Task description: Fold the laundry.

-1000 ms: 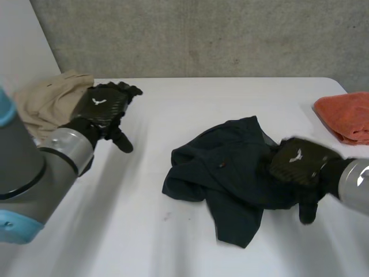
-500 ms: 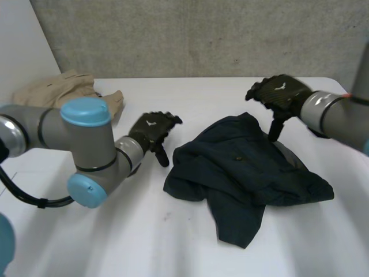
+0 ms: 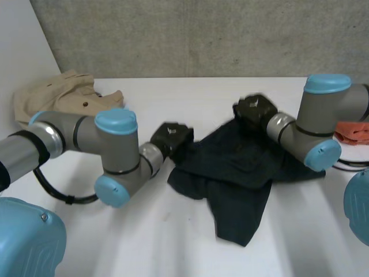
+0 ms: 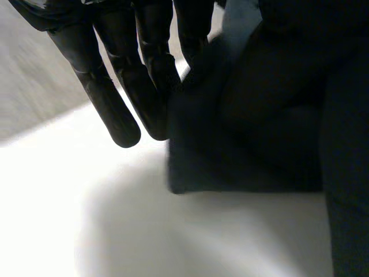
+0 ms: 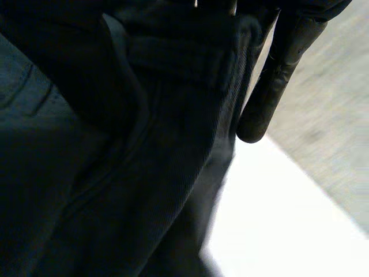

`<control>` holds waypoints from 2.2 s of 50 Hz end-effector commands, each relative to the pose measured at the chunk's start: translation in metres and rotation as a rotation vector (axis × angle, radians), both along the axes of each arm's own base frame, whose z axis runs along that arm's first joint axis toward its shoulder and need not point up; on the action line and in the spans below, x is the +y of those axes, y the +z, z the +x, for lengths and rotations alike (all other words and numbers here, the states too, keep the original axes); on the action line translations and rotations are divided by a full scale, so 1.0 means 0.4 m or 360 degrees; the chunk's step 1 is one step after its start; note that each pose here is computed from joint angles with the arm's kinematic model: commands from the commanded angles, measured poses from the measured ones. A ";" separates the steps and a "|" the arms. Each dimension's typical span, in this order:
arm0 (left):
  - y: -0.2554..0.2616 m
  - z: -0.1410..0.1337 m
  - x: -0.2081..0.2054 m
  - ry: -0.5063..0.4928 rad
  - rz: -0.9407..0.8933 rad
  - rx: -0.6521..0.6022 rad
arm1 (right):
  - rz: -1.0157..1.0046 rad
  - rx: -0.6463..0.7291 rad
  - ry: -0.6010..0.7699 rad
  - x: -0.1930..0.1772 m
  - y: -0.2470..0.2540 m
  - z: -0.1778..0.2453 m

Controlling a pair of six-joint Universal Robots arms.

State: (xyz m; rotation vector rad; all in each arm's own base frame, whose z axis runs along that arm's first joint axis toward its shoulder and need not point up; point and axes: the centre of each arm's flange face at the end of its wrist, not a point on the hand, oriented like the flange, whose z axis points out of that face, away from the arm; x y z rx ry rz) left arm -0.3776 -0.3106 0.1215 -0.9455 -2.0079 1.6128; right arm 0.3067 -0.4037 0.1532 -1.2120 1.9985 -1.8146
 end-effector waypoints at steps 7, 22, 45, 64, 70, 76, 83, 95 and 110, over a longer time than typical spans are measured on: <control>0.585 0.003 -0.101 0.0440 -0.1313 0.0626 | -0.1253 -0.0635 -0.0182 -0.025 0.504 0.014; 0.534 0.081 0.017 0.0441 -0.1193 0.0416 | -0.1209 -0.0578 0.0018 0.059 0.498 0.013; 0.063 0.143 0.231 0.0175 -0.0554 -0.0347 | -0.0267 -0.0083 -0.0016 0.287 0.111 -0.084; 0.064 0.241 0.204 0.0289 -0.0183 -0.0250 | -0.0143 -0.0065 -0.0038 0.366 0.160 -0.112; 0.058 0.276 0.195 0.0250 0.0010 -0.0234 | -0.0161 -0.0141 -0.0057 0.373 0.204 -0.114; 0.087 0.287 0.216 0.0336 0.0221 -0.0043 | -0.0159 -0.0229 -0.0062 0.373 0.235 -0.108; 0.075 0.298 0.198 0.0407 0.0245 0.0067 | -0.0176 -0.0234 -0.0056 0.373 0.243 -0.104; 0.029 0.215 0.177 0.0278 0.0220 0.0082 | -0.0174 -0.0243 -0.0052 0.377 0.247 -0.103; 0.052 0.152 0.127 0.0273 0.0080 0.0108 | -0.0209 -0.0226 -0.0082 0.366 0.265 -0.115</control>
